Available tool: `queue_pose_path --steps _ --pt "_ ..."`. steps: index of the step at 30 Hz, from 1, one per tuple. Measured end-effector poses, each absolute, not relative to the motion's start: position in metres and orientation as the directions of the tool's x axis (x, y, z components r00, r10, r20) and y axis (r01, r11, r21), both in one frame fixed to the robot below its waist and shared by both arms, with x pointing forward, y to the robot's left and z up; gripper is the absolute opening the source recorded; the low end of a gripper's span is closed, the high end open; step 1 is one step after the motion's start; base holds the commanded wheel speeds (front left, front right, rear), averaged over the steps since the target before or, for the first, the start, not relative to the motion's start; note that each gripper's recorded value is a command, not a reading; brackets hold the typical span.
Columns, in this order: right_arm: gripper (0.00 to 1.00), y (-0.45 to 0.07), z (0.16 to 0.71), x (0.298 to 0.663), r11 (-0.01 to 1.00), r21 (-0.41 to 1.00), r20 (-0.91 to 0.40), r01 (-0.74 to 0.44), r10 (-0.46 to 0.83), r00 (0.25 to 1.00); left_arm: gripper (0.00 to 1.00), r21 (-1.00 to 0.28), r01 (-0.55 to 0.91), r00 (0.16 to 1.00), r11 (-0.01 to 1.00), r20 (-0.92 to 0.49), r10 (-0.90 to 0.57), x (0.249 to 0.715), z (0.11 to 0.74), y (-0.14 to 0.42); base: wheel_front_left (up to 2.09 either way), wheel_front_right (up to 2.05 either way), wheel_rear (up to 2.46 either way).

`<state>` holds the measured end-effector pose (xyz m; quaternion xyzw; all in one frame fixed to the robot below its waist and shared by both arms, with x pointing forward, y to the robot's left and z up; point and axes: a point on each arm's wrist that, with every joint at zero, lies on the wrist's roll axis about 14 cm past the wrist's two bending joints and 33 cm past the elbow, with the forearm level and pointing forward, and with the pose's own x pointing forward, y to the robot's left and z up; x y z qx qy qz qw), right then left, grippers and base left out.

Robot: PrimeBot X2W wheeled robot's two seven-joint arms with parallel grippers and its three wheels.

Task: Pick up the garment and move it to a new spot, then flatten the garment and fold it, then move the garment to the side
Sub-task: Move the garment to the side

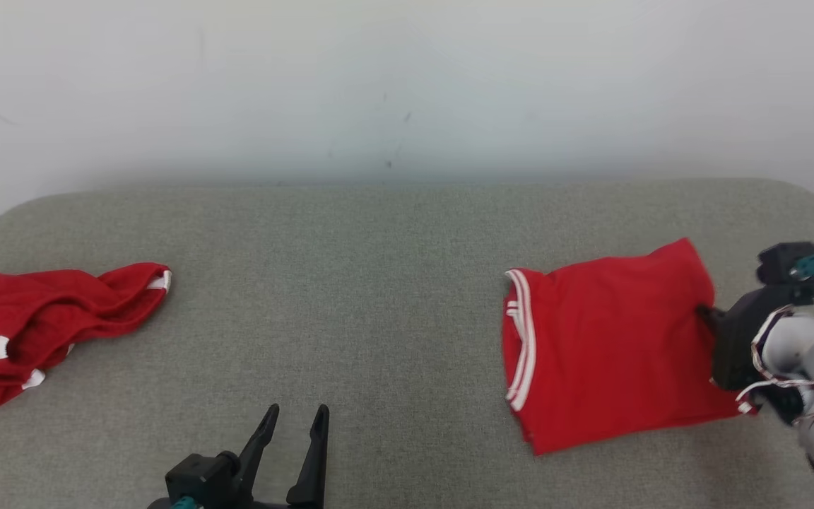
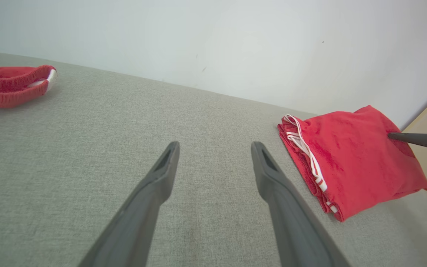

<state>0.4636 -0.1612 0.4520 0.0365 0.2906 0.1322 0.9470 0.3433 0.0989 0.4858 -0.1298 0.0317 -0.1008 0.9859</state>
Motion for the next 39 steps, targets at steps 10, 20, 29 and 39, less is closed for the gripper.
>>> queue_pose_path --steps 10,20,29,39 --pt "0.00 -0.216 0.445 0.475 0.989 0.067 -0.597 -0.133 0.147 0.789 1.00 -0.256 0.228 0.965 0.939 -0.068 -0.253 0.350 0.478 0.086 0.00 0.00 0.00" --pt "0.00 -0.264 0.438 0.489 0.997 -0.037 -0.651 -0.061 0.023 0.759 1.00 -0.247 0.229 0.961 0.942 -0.098 -0.259 0.356 0.472 0.086 0.00 0.00 0.00" --pt "0.00 -0.273 0.408 0.493 0.984 -0.151 -0.726 -0.093 -0.046 0.686 1.00 -0.245 0.199 0.966 0.949 -0.116 -0.232 0.362 0.468 0.097 0.00 0.00 0.00" --pt "0.00 -0.270 0.398 0.509 0.974 -0.201 -0.740 -0.107 -0.079 0.668 1.00 -0.238 0.161 0.969 0.958 -0.144 -0.199 0.365 0.459 0.110 0.00 0.00 0.00"
